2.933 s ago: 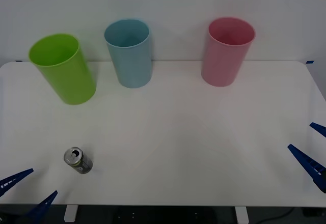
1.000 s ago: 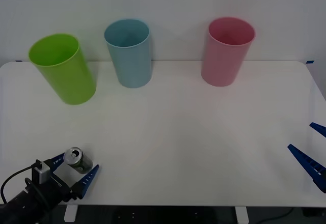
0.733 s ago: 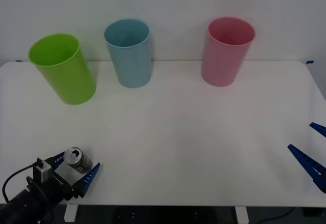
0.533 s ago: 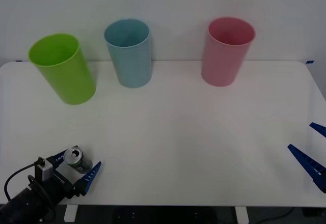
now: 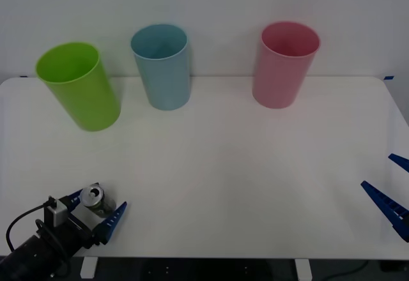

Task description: Grasp the object on the table and drop it into the matching bin: aluminum can to the light blue bin, PET bottle to the pink bin.

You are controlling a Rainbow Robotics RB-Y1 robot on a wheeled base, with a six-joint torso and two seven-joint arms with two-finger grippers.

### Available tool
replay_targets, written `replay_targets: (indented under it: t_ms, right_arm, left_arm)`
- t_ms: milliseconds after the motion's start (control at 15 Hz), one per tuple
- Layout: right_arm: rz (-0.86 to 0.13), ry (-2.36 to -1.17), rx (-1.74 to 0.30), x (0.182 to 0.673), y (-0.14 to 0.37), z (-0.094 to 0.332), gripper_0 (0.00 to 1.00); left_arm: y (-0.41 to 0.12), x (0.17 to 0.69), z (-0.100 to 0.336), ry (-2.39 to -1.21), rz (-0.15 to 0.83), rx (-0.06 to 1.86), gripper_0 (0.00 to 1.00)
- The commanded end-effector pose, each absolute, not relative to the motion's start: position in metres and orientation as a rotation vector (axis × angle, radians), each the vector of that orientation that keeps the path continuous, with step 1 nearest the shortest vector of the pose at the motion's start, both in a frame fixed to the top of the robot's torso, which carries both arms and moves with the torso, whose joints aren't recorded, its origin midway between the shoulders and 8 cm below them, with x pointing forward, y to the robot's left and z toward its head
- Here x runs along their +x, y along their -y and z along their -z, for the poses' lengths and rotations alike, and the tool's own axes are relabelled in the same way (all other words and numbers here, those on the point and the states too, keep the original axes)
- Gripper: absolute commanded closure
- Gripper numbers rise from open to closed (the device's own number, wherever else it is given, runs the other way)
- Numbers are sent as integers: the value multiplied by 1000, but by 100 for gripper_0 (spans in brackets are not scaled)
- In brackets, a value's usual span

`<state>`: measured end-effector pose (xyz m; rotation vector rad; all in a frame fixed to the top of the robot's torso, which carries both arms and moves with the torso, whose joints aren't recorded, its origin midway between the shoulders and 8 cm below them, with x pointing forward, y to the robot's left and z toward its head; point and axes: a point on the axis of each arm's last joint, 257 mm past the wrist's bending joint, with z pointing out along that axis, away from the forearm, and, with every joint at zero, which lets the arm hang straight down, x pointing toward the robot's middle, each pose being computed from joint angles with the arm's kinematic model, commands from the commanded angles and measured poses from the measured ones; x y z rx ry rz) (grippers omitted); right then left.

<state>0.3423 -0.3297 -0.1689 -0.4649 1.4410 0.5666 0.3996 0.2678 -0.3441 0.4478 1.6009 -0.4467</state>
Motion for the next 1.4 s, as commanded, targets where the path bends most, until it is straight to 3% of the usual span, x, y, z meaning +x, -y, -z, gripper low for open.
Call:
replay_targets:
  t_ms: [67,800,1400]
  right_arm:
    - [-567,-1441,-465,342,330,169,0]
    - [-567,-1441,-465,342,330,169,0]
    - [-567,-1441,-465,342,330,169,0]
  left_arm:
    - [-269,400,344,-1601,443,446,100]
    - [-261,415,327,-1557,458,448,100]
    - [-268,433,261,-1415,466,394,100]
